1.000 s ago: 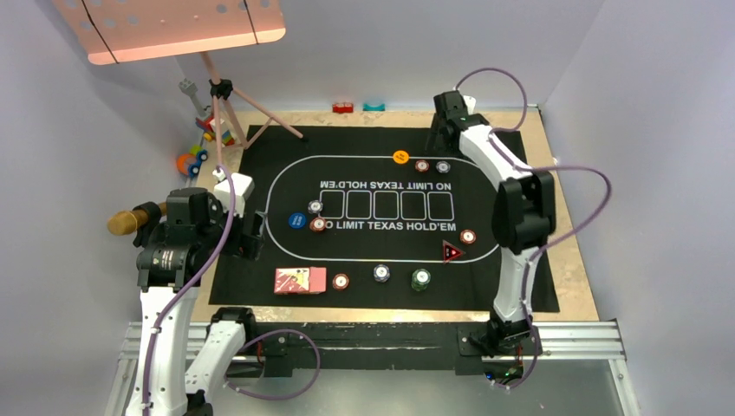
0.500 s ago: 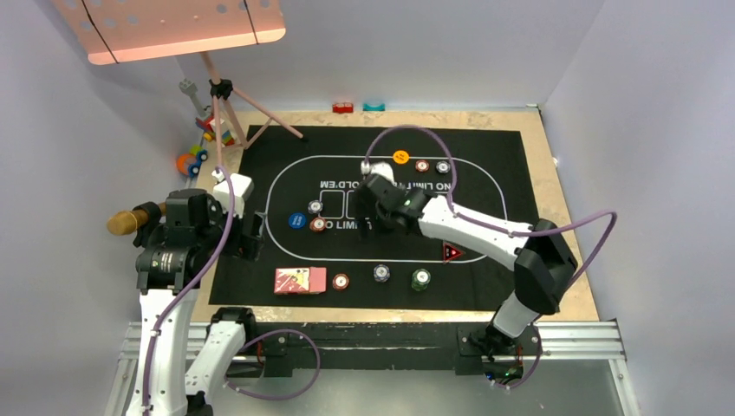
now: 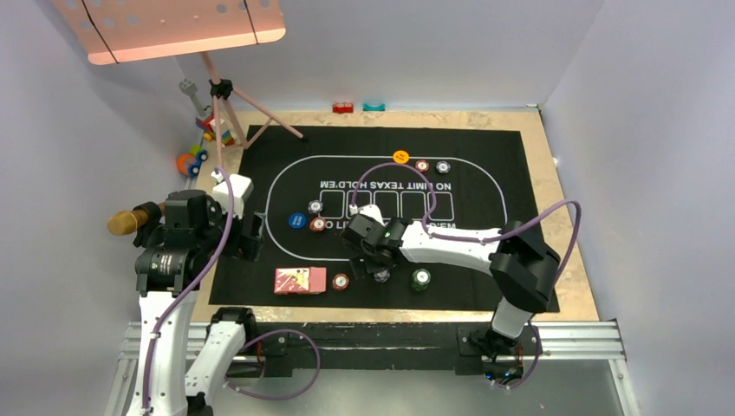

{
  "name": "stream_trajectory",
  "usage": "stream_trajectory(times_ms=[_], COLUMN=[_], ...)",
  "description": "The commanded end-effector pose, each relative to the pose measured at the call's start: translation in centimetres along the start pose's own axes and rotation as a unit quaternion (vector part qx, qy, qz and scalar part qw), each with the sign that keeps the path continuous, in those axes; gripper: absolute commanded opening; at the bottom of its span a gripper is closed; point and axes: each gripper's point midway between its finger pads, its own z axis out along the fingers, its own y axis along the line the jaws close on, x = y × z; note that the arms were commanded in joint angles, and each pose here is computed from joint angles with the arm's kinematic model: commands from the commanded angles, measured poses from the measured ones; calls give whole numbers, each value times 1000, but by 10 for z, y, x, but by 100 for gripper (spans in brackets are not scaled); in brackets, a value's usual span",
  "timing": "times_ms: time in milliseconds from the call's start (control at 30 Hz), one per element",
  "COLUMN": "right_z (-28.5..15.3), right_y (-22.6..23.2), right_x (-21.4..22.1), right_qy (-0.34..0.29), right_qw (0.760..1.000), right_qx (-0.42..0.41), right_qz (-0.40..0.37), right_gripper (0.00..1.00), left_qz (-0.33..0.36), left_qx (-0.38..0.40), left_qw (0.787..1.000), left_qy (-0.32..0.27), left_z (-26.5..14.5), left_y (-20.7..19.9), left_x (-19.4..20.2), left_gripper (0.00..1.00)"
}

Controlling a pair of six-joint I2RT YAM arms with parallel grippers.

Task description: Distribute texas hold em gaming equipment

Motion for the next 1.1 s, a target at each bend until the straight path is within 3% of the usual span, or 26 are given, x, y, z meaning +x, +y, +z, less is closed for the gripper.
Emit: stream_trajectory(times_ms=[0, 400, 833, 1067], right_z=[11, 31, 27, 20], right_y=[1, 5, -4, -9], right_x=[8, 35, 35, 26], right_qy=[10, 49, 48, 36], right_qw=[1000, 999, 999, 999], right_qx=[1, -14, -1, 4], right_qz=[17, 9, 5, 10], right_gripper=[85, 73, 45, 22], left_qz=[-1, -1, -1, -1], left_qx=[-8, -7, -9, -7], left_qw=[1000, 1000, 1000, 1000], left_qy=[-11, -9, -10, -8], left_z=[-2, -2, -2, -1], left_y=[3, 2, 3, 3], left_x=[-5, -4, -4, -4], left_gripper=[100, 100, 100, 100])
